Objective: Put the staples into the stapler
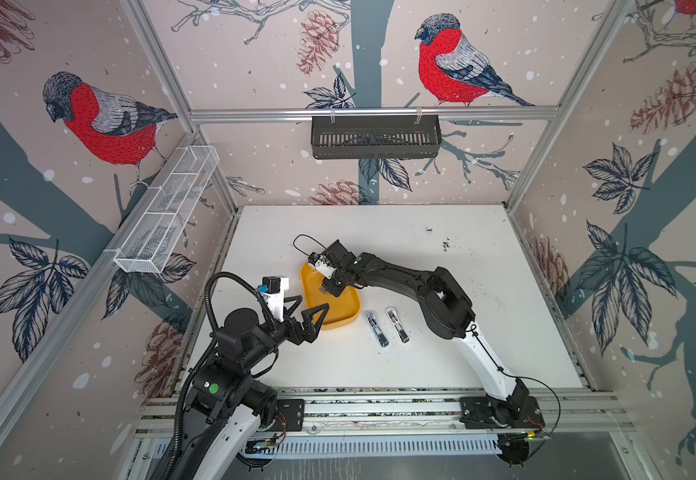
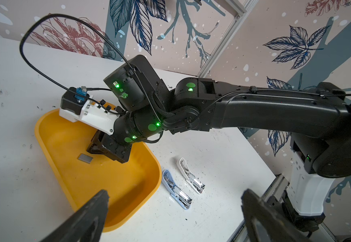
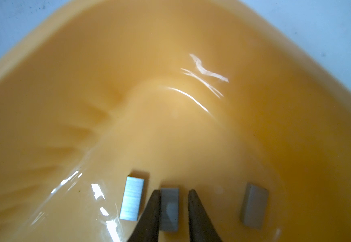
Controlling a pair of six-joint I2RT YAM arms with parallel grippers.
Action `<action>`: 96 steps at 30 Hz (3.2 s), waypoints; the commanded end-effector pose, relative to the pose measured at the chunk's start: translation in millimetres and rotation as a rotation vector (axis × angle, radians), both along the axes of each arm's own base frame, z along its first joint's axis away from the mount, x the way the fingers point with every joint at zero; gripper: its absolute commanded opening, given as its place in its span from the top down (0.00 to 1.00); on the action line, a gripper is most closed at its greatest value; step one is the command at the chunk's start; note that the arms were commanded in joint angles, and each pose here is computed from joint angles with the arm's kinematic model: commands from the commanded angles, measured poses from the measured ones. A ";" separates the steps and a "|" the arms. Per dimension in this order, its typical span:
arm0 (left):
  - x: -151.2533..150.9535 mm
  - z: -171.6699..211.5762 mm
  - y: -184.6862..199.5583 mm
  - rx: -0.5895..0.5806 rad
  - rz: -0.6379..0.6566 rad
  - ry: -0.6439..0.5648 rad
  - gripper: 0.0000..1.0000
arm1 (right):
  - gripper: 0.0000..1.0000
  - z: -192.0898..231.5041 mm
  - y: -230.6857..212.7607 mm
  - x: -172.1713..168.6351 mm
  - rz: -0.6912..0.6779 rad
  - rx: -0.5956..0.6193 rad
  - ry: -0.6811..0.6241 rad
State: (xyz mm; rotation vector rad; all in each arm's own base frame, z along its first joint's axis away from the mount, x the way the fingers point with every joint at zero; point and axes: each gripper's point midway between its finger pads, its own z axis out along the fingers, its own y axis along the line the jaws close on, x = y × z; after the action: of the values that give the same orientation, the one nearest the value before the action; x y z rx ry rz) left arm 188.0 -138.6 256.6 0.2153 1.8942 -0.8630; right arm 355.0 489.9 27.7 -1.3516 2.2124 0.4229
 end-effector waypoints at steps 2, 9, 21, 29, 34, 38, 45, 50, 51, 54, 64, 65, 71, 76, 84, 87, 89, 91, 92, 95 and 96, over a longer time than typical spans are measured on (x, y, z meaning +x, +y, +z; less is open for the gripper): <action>2.1 9.7 -1.0 -0.020 -0.001 -0.036 0.02 | 0.75 -11.9 -6.3 -11.0 0.003 -0.036 0.063; 2.6 10.3 -0.4 -0.021 0.002 -0.037 0.01 | 0.79 -11.5 -9.5 -15.6 0.010 -0.068 0.086; 2.6 10.8 -0.1 -0.023 0.002 -0.039 0.02 | 0.81 -1.6 -24.2 -23.2 -0.015 -0.129 0.091; 1.8 12.4 0.3 -0.025 0.003 -0.045 0.01 | 0.76 -1.1 -32.1 -30.3 -0.024 -0.175 0.119; 1.8 12.0 0.3 -0.024 0.002 -0.045 0.01 | 0.72 -2.1 -31.9 -27.8 -0.032 -0.193 0.123; 2.0 11.4 0.5 -0.024 0.004 -0.043 0.02 | 0.72 -1.5 -27.3 -24.3 -0.041 -0.183 0.122; 2.0 12.4 0.6 -0.024 0.005 -0.046 0.01 | 0.72 -8.0 -23.6 -21.5 -0.048 -0.180 0.123; 2.0 12.2 0.6 -0.024 0.004 -0.046 0.01 | 0.73 -11.8 -23.7 -21.8 -0.047 -0.186 0.131; 1.8 12.1 0.6 -0.024 0.005 -0.045 0.02 | 0.73 -12.7 -23.6 -22.2 -0.047 -0.188 0.133; 1.9 12.1 0.7 -0.025 0.005 -0.046 0.01 | 0.74 -14.2 -24.6 -22.1 -0.048 -0.195 0.134; 1.7 12.7 0.8 -0.025 0.005 -0.048 0.01 | 0.78 -17.3 -31.6 -25.8 -0.044 -0.231 0.145; 2.0 12.1 0.8 -0.025 0.006 -0.046 0.02 | 0.79 -17.2 -31.9 -25.9 -0.044 -0.232 0.147; 1.6 12.7 0.7 -0.025 0.004 -0.048 0.02 | 0.84 -7.6 -26.2 -25.2 -0.044 -0.210 0.128; 1.2 12.9 0.5 -0.027 0.002 -0.049 0.02 | 0.87 10.4 -13.9 -23.4 -0.042 -0.143 0.113; 0.8 14.2 0.0 -0.027 -0.003 -0.055 0.02 | 0.89 46.9 0.2 -14.8 -0.063 -0.038 0.061; 0.2 14.8 -0.4 -0.028 -0.007 -0.058 0.01 | 0.90 59.3 1.7 -12.0 -0.076 -0.009 0.039; -0.7 15.9 -0.8 -0.031 -0.012 -0.063 0.02 | 0.90 68.6 1.7 -11.0 -0.089 0.015 0.022; -1.9 16.8 -1.6 -0.033 -0.020 -0.069 0.01 | 0.90 78.8 0.3 -10.9 -0.100 0.046 0.008; -2.7 18.0 -2.0 -0.035 -0.025 -0.073 0.02 | 0.90 84.4 -0.9 -11.5 -0.106 0.063 0.000; -6.3 21.2 -5.0 -0.039 -0.052 -0.087 0.02 | 0.91 100.2 -8.0 -14.3 -0.134 0.104 -0.032; -7.6 21.8 -6.7 -0.042 -0.065 -0.090 0.02 | 0.91 106.1 -12.2 -15.0 -0.145 0.117 -0.042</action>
State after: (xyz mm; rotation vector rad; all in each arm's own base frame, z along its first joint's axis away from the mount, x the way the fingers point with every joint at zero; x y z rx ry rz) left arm 183.8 -139.0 264.8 0.2330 1.8551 -0.8845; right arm 333.3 473.2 108.4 -1.2143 2.2681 0.4266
